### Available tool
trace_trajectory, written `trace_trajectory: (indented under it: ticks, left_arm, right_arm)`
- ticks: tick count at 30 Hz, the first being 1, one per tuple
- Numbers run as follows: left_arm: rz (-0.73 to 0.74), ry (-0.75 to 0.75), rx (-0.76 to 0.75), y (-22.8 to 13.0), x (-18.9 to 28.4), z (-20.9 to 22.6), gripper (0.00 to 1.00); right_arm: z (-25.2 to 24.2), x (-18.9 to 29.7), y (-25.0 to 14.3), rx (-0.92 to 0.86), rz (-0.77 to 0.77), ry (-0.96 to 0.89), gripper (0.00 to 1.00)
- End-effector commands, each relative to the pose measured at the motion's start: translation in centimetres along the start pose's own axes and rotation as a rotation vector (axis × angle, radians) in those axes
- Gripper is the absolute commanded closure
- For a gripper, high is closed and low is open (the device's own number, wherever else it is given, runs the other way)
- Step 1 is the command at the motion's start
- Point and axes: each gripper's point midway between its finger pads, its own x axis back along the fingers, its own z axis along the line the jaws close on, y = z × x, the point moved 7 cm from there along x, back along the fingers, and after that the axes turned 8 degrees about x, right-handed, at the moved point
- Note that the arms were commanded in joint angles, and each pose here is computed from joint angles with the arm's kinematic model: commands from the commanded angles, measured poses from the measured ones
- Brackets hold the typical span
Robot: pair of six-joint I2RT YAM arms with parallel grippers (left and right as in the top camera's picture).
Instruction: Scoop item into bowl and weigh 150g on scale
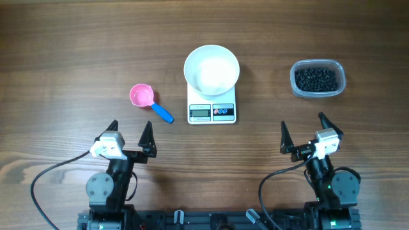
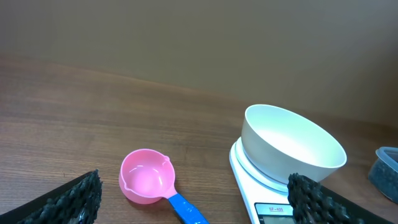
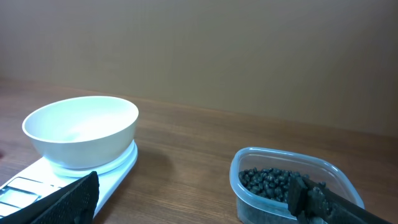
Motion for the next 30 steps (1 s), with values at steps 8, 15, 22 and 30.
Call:
trace_trajectory:
  ticks: [8, 15, 22, 30]
  left_arm:
    - [0.003, 0.004, -0.012, -0.3, -0.1, 0.2, 0.0]
    - [0.003, 0.004, -0.012, -0.3, -0.1, 0.2, 0.0]
    - [-0.016, 0.022, -0.013, -0.1, -0.1, 0.4, 0.0]
    - [-0.081, -0.097, -0.03, 2.7, 0.6, -1.8, 0.0]
  right_arm:
    - [-0.1, 0.0, -0.1, 0.004, 0.003, -0.011, 0.0]
    - [-0.1, 0.0, -0.1, 0.004, 0.004, -0.011, 0.0]
    - [-0.1, 0.0, -0.1, 0.004, 0.004, -0.011, 0.0]
    - [-0.1, 0.0, -0.1, 0.004, 0.004, -0.011, 0.0]
